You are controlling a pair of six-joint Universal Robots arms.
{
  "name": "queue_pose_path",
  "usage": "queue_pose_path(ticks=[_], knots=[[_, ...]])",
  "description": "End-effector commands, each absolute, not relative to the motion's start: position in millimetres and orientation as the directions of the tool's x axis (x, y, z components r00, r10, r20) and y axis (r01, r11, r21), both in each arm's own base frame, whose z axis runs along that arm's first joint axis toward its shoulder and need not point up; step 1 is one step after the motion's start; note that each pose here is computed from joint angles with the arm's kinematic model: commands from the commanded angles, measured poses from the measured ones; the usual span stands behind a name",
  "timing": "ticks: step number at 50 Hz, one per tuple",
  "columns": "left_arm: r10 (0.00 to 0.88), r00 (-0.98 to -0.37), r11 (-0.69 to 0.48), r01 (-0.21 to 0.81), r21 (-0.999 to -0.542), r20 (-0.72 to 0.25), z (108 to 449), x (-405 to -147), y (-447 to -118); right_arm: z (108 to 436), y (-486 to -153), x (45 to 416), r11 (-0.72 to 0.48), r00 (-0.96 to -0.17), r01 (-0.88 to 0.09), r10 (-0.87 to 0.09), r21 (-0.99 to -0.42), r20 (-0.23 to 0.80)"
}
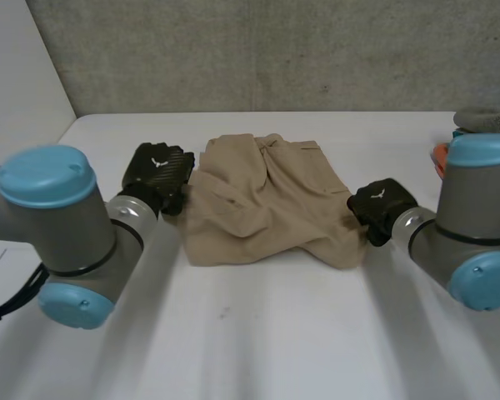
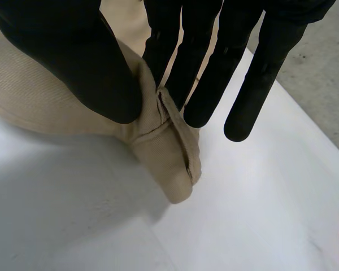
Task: Fold the laundry.
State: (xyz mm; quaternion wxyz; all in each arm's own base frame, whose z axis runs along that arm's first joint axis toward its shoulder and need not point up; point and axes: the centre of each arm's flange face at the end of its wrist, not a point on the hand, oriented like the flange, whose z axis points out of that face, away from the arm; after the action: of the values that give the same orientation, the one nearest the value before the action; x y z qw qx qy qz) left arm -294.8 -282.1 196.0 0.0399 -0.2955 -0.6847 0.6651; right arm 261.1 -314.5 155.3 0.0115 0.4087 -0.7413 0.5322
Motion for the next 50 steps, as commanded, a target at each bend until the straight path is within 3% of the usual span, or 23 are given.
queue_pose_path(ticks=[1, 5, 8, 15, 21, 24, 26, 29, 36, 44, 50], knots=[[0.474, -0.812, -0.037, 0.369, -0.929, -0.341, 238.4, -277.7, -251.3, 219.0, -290.0, 247.3, 0.073, -0.687, -0.613, -0.541, -0.786, 0.485], [0.498, -0.806, -0.034, 0.350, -0.936, -0.319, 257.8, -271.2, -235.6, 257.6, -277.9, 243.3, 0.018, -0.702, -0.576, -0.523, -0.817, 0.484], [0.512, -0.802, -0.044, 0.334, -0.941, -0.308, 263.2, -271.5, -233.9, 260.1, -276.7, 247.4, 0.001, -0.702, -0.552, -0.541, -0.834, 0.463], [0.483, -0.817, 0.002, 0.361, -0.932, -0.315, 215.1, -278.8, -285.1, 210.8, -294.9, 275.2, 0.040, -0.695, -0.534, -0.590, -0.844, 0.411], [0.429, -0.808, 0.043, 0.465, -0.884, -0.404, 169.9, -281.5, -323.3, 166.7, -301.9, 288.2, 0.110, -0.686, -0.613, -0.565, -0.782, 0.458], [0.407, -0.791, 0.026, 0.510, -0.860, -0.457, 172.4, -281.0, -324.4, 160.3, -301.0, 291.2, 0.112, -0.675, -0.640, -0.556, -0.760, 0.486], [0.388, -0.779, 0.006, 0.536, -0.844, -0.492, 182.5, -279.2, -317.9, 159.0, -299.7, 293.2, 0.108, -0.667, -0.652, -0.554, -0.751, 0.499], [0.365, -0.790, -0.041, 0.514, -0.857, -0.492, 210.2, -276.2, -299.5, 161.1, -298.0, 293.9, 0.103, -0.668, -0.650, -0.551, -0.753, 0.501], [0.409, -0.787, -0.115, 0.457, -0.882, -0.462, 244.2, -271.6, -247.1, 167.3, -300.0, 295.5, 0.090, -0.673, -0.647, -0.533, -0.757, 0.512], [0.584, -0.691, -0.011, 0.517, -0.856, -0.425, 209.2, -272.5, -188.6, 157.8, -304.7, 300.9, 0.110, -0.667, -0.675, -0.513, -0.730, 0.540], [0.624, -0.671, 0.083, 0.567, -0.819, -0.402, 180.3, -271.1, -192.3, 155.8, -299.9, 302.4, 0.122, -0.656, -0.686, -0.532, -0.718, 0.536]])
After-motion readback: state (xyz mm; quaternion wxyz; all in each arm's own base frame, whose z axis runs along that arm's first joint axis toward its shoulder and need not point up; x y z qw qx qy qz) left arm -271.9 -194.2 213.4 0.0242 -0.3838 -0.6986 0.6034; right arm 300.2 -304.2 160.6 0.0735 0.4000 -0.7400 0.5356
